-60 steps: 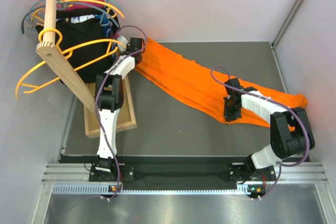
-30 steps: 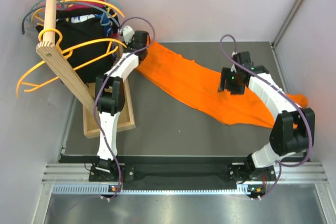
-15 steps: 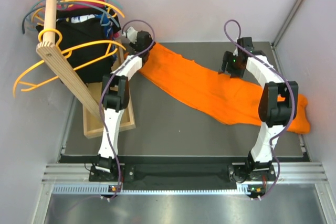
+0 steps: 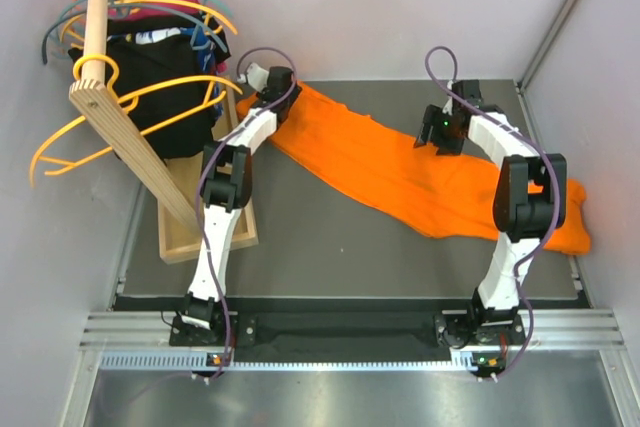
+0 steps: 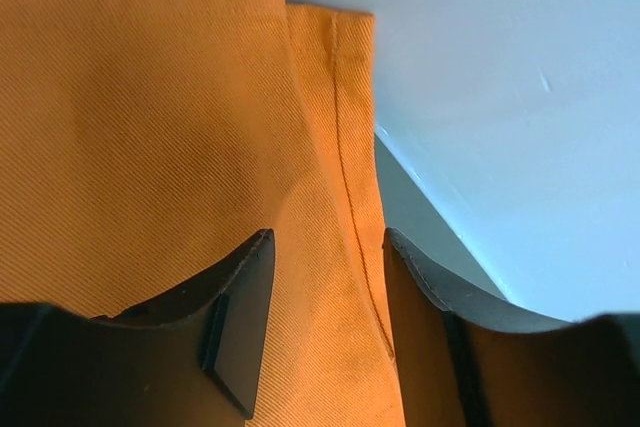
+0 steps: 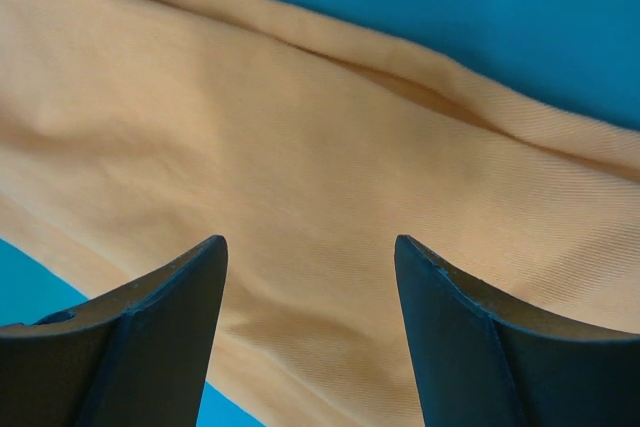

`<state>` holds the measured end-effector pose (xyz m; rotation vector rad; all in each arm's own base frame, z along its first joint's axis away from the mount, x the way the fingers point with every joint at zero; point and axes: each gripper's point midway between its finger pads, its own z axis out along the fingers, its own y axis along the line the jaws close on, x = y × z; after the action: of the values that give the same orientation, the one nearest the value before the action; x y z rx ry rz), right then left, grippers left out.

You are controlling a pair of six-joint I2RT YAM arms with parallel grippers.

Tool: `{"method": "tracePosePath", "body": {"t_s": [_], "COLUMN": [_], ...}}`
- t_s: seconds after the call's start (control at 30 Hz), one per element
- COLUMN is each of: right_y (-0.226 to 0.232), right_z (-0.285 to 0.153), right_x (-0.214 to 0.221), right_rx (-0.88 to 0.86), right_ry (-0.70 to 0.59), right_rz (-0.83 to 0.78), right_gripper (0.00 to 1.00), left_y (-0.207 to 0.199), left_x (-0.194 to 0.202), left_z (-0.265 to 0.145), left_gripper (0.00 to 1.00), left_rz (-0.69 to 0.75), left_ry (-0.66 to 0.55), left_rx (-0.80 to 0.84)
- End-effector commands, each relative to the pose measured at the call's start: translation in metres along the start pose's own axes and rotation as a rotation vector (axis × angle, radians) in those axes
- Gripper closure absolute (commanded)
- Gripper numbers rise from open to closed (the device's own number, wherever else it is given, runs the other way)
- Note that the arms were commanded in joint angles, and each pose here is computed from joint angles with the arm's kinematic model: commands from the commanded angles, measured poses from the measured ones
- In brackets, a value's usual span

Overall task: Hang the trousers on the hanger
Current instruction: Fold the trousers at the center of the board.

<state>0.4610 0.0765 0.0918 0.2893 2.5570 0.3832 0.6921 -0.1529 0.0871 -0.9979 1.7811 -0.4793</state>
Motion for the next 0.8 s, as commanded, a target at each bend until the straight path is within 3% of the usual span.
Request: {"method": "tracePosePath", "body": {"t_s": [0.0,0.1,0.2,0.33,0.43,0.53,0.57,0.6,0.67,0.73,0.77], "right_y": [0.016,0.050,0.083,0.099,0.121,0.151,0.157,0.160,0.166,0.170,0.167], "right_z": [-0.007,0.000,0.009,0.044,0.047,0.039,0.038,0.039,0.035,0.025,0.026], "right_x": [-0.014,-0.029,-0.055,-0.080,-0.098,-0.105,-0.106,-0.104,-0.097,-0.093,-0.087], "right_rx": [-0.089,-0.250,-0.359,-0.420,-0.508,-0.591,-0.592,-0.590,-0.588,-0.596,-0.591], "right_ry": [-0.051,-0.097,-0.145,-0.154,-0.166,-0.198,-0.201,-0.198,-0.187,-0.184,-0.171], "right_rz": [-0.053,-0.117,-0.184,-0.171,-0.110,-0.059,-0.049,-0.045,-0.030,-0.030,-0.034], "right_gripper": [0.32,0.31,0.31,0.33,0.38,0.40,0.39,0.39,0.39,0.39,0.38], "left_y": [-0.032,-0.059,-0.066,-0.067,-0.069,-0.078,-0.087,-0.090,-0.096,-0.087,-0.085], "left_x": [-0.012,-0.022,-0.027,-0.029,-0.035,-0.047,-0.046,-0.046,-0.047,-0.040,-0.038], "left_z": [-0.017,-0.030,-0.039,-0.046,-0.049,-0.052,-0.051,-0.049,-0.033,-0.018,-0.009], "left_gripper": [0.48,0.45,0.44,0.43,0.44,0.48,0.51,0.63,0.75,0.99,1.00], "left_rz": [0.062,0.196,0.239,0.246,0.253,0.173,0.170,0.172,0.155,0.135,0.115], "left_ry": [-0.041,-0.088,-0.086,-0.085,-0.085,-0.118,-0.118,-0.121,-0.118,-0.073,-0.063], "left_rx": [0.079,0.152,0.166,0.182,0.219,0.342,0.416,0.431,0.439,0.399,0.397]}}
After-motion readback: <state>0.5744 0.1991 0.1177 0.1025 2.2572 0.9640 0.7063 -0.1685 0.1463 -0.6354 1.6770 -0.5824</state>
